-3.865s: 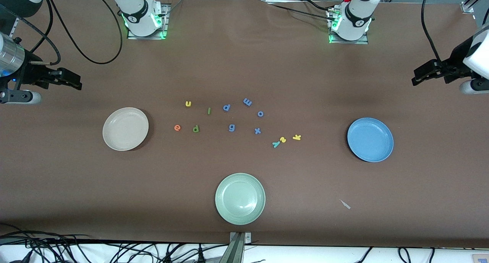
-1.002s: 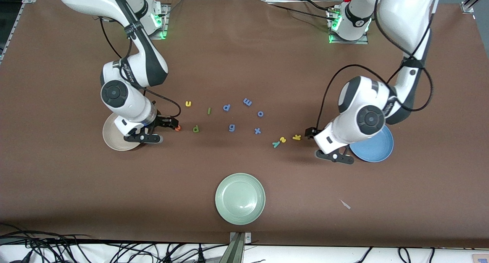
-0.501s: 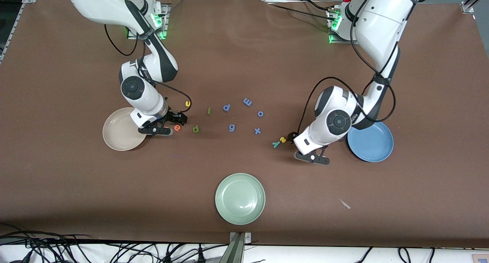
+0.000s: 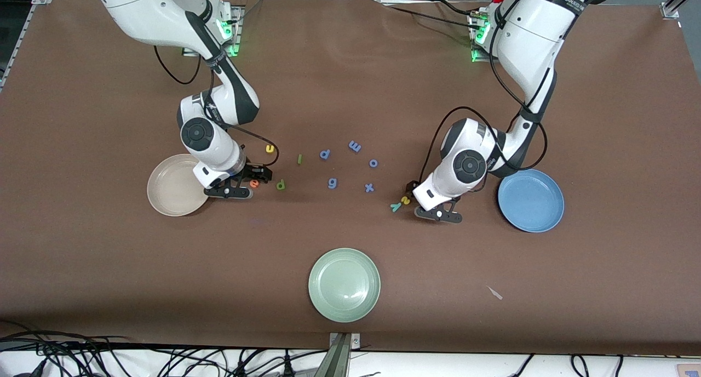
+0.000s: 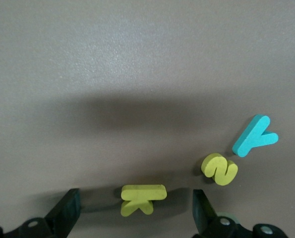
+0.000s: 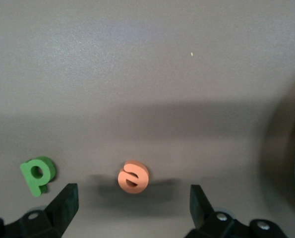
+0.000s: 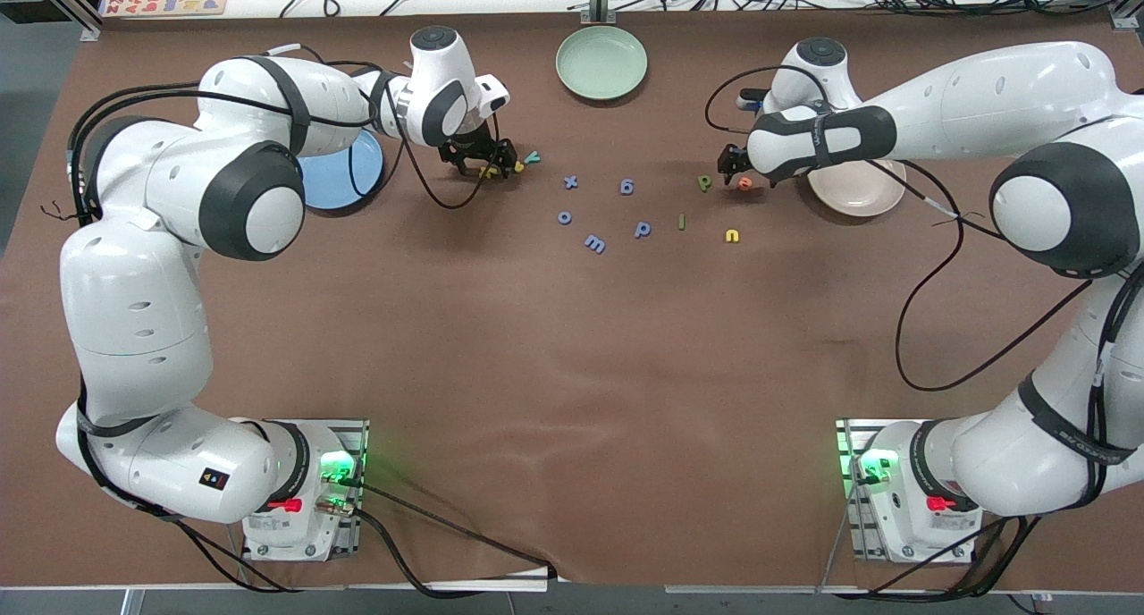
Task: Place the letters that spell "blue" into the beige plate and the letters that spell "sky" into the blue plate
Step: 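Grasp the orange e with the right gripper while the left gripper grasps the k, then place the e on the beige plate while the left gripper places the k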
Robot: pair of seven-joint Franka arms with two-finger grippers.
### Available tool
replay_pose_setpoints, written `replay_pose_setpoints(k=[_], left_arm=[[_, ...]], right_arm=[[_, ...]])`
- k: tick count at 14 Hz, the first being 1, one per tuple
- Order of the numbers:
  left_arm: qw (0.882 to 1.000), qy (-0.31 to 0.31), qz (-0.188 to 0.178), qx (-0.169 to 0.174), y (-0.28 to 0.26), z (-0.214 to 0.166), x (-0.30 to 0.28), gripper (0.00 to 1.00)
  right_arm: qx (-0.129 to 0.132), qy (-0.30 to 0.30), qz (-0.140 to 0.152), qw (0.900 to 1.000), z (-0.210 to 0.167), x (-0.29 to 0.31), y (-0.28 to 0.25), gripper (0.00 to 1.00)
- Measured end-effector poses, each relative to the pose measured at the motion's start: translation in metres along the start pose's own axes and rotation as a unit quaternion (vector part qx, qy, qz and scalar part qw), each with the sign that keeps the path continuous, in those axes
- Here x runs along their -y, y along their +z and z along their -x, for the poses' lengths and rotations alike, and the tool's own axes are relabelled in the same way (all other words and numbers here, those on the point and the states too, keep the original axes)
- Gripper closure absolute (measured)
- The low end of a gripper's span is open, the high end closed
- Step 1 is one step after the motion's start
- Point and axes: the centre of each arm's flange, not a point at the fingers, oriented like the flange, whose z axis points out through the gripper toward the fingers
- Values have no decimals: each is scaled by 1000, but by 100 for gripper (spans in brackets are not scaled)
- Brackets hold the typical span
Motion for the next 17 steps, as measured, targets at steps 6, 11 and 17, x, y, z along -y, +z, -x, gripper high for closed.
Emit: replay_pose_setpoints(k=[6,11,17], left_arm=[[1000,-3,0,-2,-2,-1,1,6],[1000,-3,0,-8,-6,-2,0,55],[999,-19,0,-30,-23,-12,21,60]], right_arm=[[5,1,1,1000,-3,0,10,24],[1,5,1,1000,-7,-1,7,61],[8,19,3,1000,-13,1,2,72]])
